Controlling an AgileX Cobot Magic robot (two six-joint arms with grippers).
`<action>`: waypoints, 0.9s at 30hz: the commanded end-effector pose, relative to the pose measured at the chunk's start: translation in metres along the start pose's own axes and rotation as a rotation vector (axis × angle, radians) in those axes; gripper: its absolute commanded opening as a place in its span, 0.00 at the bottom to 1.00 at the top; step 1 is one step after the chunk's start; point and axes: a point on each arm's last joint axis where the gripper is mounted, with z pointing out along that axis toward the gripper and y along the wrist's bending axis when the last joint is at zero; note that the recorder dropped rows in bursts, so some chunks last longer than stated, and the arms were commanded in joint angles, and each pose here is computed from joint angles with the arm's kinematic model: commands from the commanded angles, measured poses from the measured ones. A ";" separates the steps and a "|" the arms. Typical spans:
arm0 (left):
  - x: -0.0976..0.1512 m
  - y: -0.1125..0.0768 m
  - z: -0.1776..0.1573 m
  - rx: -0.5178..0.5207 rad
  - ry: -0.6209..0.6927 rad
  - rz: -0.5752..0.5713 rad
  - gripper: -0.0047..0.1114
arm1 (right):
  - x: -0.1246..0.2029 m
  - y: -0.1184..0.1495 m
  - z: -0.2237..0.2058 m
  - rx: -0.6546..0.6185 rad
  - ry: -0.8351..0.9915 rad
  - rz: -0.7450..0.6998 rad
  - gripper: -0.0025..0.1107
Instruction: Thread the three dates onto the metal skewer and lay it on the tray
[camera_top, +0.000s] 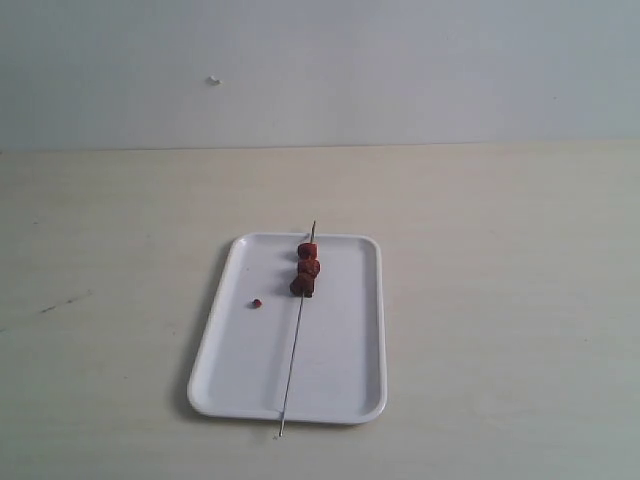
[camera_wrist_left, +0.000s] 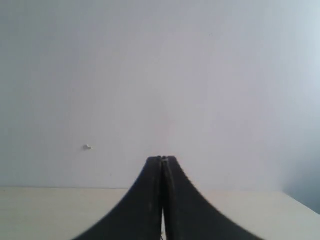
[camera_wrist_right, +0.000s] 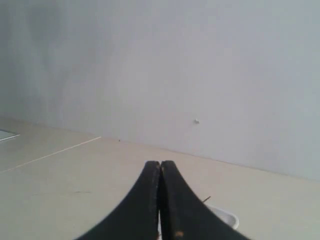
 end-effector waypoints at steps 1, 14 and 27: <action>0.006 0.001 -0.006 0.010 -0.020 -0.007 0.04 | 0.002 0.000 -0.001 0.000 0.007 0.005 0.02; 0.009 -0.004 -0.006 0.068 0.010 0.146 0.04 | 0.002 0.000 -0.001 0.000 0.007 0.005 0.02; 0.046 0.014 -0.009 -0.073 0.283 0.143 0.04 | 0.002 0.000 -0.001 0.000 0.007 0.005 0.02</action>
